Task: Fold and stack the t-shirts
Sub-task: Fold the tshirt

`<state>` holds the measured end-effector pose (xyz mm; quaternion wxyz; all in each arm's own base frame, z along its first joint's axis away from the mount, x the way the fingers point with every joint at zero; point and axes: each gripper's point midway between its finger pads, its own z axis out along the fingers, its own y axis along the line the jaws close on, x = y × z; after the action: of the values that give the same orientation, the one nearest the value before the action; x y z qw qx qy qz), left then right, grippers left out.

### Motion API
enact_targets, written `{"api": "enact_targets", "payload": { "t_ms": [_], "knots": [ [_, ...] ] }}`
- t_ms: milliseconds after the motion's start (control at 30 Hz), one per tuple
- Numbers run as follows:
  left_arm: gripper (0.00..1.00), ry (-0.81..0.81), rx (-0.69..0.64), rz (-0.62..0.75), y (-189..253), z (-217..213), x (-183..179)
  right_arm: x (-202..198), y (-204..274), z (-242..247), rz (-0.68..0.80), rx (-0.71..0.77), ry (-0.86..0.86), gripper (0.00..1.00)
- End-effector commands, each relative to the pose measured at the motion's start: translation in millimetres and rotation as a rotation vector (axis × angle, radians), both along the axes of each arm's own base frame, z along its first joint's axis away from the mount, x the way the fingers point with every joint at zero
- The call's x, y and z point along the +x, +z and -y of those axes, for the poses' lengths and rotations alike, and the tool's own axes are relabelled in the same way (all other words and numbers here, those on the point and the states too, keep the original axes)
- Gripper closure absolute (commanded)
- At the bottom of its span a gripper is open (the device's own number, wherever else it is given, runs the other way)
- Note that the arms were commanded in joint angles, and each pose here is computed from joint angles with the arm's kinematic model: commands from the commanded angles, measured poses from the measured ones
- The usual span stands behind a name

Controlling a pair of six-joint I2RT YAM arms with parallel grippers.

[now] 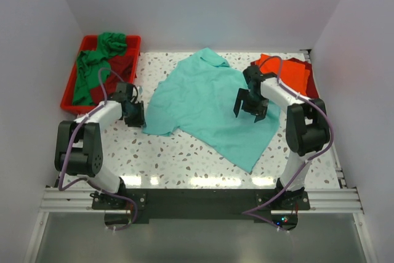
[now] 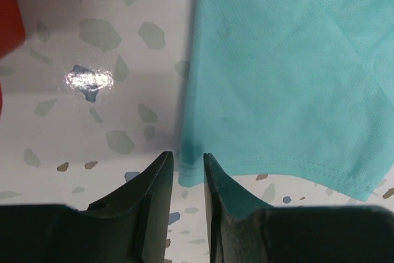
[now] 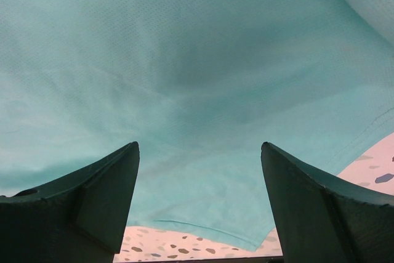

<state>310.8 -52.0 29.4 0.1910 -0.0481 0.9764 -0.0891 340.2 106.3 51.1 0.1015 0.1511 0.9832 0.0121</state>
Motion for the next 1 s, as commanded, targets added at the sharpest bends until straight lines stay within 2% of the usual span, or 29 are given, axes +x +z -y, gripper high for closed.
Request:
{"api": "enact_targets", "payload": {
  "t_ms": [0,400,467,600,833,967],
  "knots": [
    [0.69,-0.018,0.011,0.012,3.6,-1.0,-6.6,1.4,16.2,-2.8,0.056,0.013,-0.013,0.17],
    [0.71,-0.037,-0.059,0.007,-5.1,11.6,-10.1,-11.5,13.7,-3.7,0.039,0.010,-0.007,0.17],
    [0.76,-0.036,-0.070,-0.007,-10.8,13.4,-13.0,-17.2,14.0,-3.2,0.034,0.009,-0.005,0.17],
    [1.00,-0.040,-0.097,-0.024,-16.9,18.4,-14.2,-37.3,9.4,-8.9,0.009,0.013,0.018,0.17],
    [1.00,-0.038,-0.105,-0.027,-15.4,19.8,-10.7,-97.9,-8.4,-24.0,-0.068,-0.006,0.063,0.18],
    [1.00,-0.044,-0.090,-0.036,-18.1,17.5,-11.3,-119.6,-1.7,-18.6,-0.073,-0.050,0.065,0.18]
  ]
}}
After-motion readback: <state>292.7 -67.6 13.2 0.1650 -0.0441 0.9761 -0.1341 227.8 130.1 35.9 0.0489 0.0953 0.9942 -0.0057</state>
